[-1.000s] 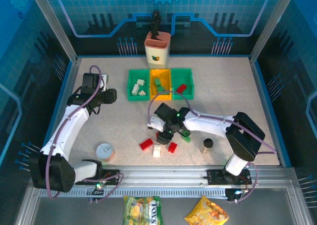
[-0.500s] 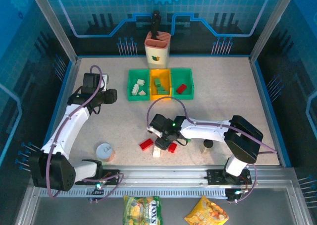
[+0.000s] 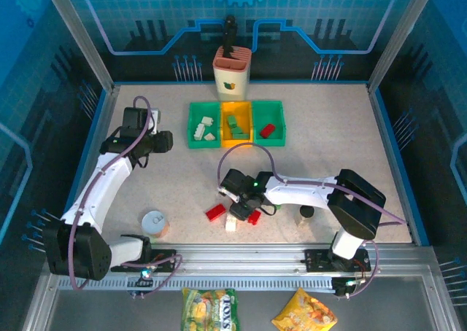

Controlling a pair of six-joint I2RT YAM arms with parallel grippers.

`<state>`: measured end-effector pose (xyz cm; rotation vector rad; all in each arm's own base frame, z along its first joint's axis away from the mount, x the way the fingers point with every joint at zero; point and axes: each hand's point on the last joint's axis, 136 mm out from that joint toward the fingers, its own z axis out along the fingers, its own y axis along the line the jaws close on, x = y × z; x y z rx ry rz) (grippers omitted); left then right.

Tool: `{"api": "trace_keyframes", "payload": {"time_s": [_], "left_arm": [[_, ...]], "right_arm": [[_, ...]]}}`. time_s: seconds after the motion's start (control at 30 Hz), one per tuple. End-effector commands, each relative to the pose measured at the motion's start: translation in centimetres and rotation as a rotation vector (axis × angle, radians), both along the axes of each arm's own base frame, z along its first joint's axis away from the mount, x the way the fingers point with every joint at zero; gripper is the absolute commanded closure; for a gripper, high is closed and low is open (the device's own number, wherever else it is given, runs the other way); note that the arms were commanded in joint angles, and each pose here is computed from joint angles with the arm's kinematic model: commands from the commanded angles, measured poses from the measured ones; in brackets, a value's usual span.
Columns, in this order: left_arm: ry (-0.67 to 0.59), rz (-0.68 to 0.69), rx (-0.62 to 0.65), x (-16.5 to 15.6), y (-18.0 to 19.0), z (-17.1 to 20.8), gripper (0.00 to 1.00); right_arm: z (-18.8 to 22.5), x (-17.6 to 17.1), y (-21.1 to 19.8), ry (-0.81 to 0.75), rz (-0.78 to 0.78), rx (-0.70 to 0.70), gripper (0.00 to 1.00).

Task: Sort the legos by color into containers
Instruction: Pick up the lego from the bottom-center of the table.

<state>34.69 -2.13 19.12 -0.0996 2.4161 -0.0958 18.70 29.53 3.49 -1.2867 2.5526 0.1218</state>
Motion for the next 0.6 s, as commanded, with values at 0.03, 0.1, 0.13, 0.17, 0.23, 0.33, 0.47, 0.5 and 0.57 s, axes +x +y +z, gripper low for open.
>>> {"api": "trace_keyframes", "payload": {"time_s": [0.03, 0.1, 0.13, 0.17, 0.23, 0.33, 0.47, 0.5, 0.57], "left_arm": [[0.007, 0.019, -0.027, 0.2, 0.2, -0.3, 0.45], [0.007, 0.018, -0.026, 0.2, 0.1, -0.3, 0.45], [0.008, 0.018, -0.027, 0.2, 0.1, -0.3, 0.45], [0.005, 0.016, -0.025, 0.2, 0.1, -0.2, 0.45], [0.006, 0.018, -0.025, 0.2, 0.1, -0.2, 0.45], [0.006, 0.017, -0.024, 0.2, 0.2, -0.2, 0.45], [0.007, 0.017, -0.027, 0.2, 0.1, -0.2, 0.45], [0.007, 0.017, -0.028, 0.2, 0.1, -0.2, 0.45], [0.006, 0.016, -0.027, 0.2, 0.1, -0.2, 0.45]], "right_arm": [[-0.6, 0.1, -1.0, -0.004, -0.061, -0.067, 0.46], [-0.2, 0.3, -0.6, -0.006, -0.089, -0.045, 0.45], [0.1, 0.5, -0.4, -0.008, -0.109, -0.029, 0.44], [0.3, 0.5, -0.2, -0.007, -0.130, -0.019, 0.43], [0.6, 0.8, -0.1, 0.001, -0.183, -0.017, 0.42], [0.7, 1.0, 0.2, 0.020, -0.234, -0.033, 0.41], [0.7, 1.7, -0.6, 0.017, -0.370, -0.105, 0.40], [0.6, 1.7, -1.1, 0.025, -0.405, -0.139, 0.40], [0.4, 1.7, -1.4, 0.041, -0.452, -0.193, 0.39]]}}
